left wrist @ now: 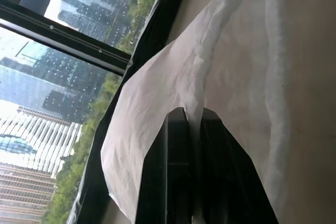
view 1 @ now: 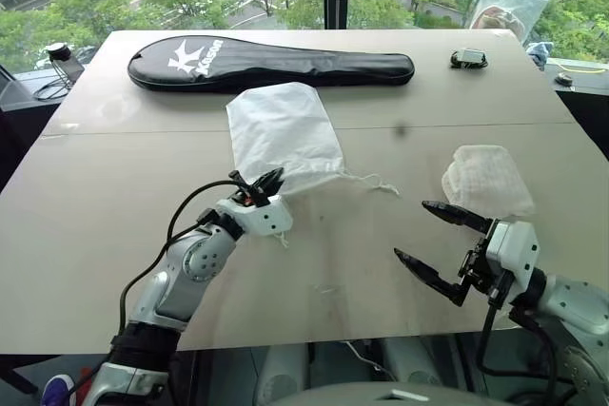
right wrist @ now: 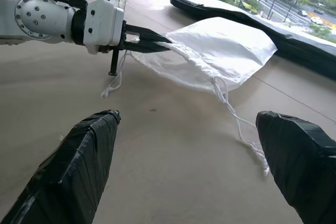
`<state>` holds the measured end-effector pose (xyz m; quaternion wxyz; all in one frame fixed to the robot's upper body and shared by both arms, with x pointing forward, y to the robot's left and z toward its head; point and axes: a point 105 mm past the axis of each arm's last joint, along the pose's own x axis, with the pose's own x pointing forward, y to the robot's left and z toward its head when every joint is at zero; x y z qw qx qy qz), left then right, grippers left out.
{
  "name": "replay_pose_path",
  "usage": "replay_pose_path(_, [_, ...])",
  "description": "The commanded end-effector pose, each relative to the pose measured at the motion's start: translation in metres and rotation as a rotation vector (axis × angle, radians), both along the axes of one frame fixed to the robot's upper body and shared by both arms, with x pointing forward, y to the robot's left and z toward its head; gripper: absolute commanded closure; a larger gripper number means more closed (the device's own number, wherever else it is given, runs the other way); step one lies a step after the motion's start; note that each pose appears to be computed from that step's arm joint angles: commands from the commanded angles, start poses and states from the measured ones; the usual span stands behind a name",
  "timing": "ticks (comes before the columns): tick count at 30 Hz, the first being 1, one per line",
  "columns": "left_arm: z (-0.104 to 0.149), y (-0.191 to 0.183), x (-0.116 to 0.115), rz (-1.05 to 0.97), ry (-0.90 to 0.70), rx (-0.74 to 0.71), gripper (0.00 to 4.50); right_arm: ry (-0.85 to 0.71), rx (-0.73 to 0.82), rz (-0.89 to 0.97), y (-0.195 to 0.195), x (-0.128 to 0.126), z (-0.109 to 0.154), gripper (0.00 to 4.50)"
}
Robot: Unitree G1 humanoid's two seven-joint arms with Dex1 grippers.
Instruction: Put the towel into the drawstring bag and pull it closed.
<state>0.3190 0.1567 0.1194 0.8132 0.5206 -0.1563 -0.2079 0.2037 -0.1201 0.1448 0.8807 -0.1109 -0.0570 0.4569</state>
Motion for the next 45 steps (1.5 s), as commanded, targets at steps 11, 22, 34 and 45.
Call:
replay_pose_path(11, [0.060,-0.019,0.011,-0.137,0.564,-0.830,4.44,0.037,0.086,-0.244,-0.031,0.042,0.020,0.00])
replay_pose_path(22, [0.096,-0.044,0.015,-0.260,0.689,-1.099,4.44,0.162,-0.015,-0.675,-0.127,0.098,0.017,0.00])
replay_pose_path(34, [0.112,-0.046,0.025,-0.242,0.632,-1.047,4.44,0.789,-0.158,-0.550,-0.134,0.131,-0.072,0.00])
replay_pose_path(45, [0.114,-0.050,0.027,-0.221,0.641,-1.012,4.50,0.764,-0.117,-0.404,-0.107,0.137,-0.074,2.61])
